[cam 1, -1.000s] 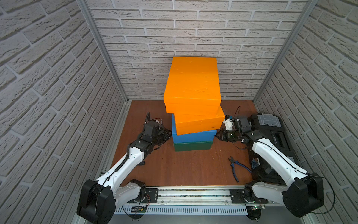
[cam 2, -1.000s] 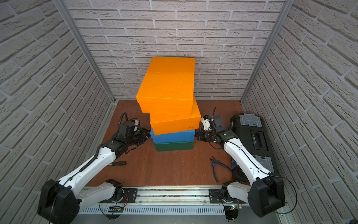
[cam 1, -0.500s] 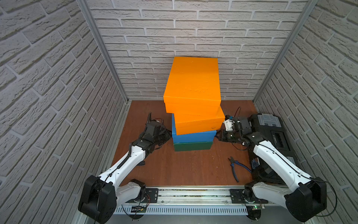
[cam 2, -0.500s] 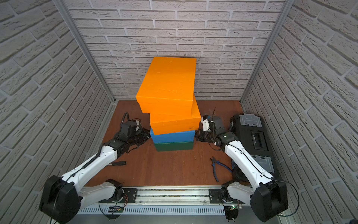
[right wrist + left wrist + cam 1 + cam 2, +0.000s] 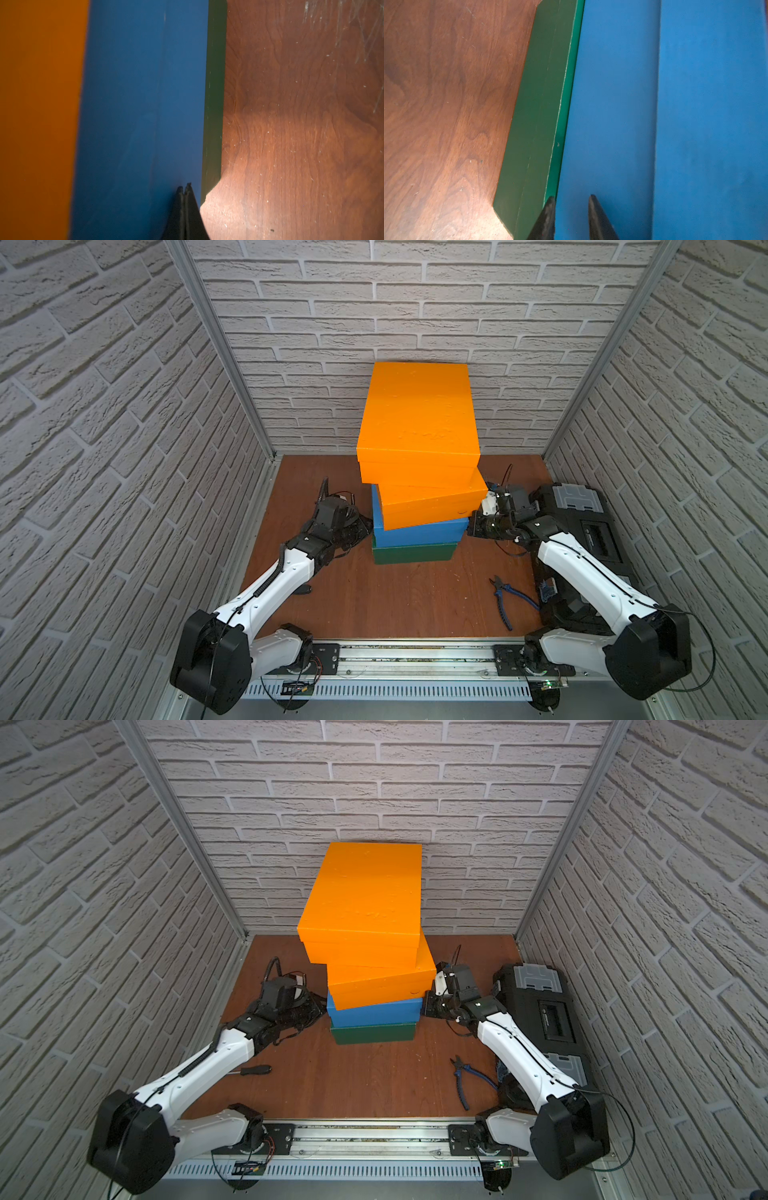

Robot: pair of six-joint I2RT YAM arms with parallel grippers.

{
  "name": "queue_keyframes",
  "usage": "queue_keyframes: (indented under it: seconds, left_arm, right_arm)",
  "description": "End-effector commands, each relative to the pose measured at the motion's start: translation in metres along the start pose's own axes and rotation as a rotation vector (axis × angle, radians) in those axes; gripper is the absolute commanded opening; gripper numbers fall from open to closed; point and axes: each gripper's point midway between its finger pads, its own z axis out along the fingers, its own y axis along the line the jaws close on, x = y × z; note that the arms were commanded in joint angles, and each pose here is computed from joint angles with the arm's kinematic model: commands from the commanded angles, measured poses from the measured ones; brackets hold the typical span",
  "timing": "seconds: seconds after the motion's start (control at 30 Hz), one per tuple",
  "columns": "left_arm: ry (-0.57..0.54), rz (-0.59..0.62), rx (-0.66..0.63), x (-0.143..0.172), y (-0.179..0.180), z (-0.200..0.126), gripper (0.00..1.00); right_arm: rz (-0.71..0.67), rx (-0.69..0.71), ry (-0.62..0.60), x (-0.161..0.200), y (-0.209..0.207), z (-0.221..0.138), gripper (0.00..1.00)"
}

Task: Stack the shoeboxes
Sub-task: Adjust the shoeboxes in the shoebox.

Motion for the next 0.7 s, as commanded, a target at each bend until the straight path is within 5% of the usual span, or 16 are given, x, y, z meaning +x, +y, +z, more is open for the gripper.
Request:
queue_keyframes:
  seconds: [0.0,0.67]
  left_arm:
    - [-0.001,0.033,0.071,-0.005,-0.023,-0.002,0.29]
    - [-0.009,0.017,0.071,0.003,-0.019,-0.012,0.29]
  right_arm:
    - [-0.031,-0.125,-0.028,-0.010,0.032,-0.001,0.03]
    - [-0.092,-0.072,-0.025,0.014,0.040,-0.016,0.03]
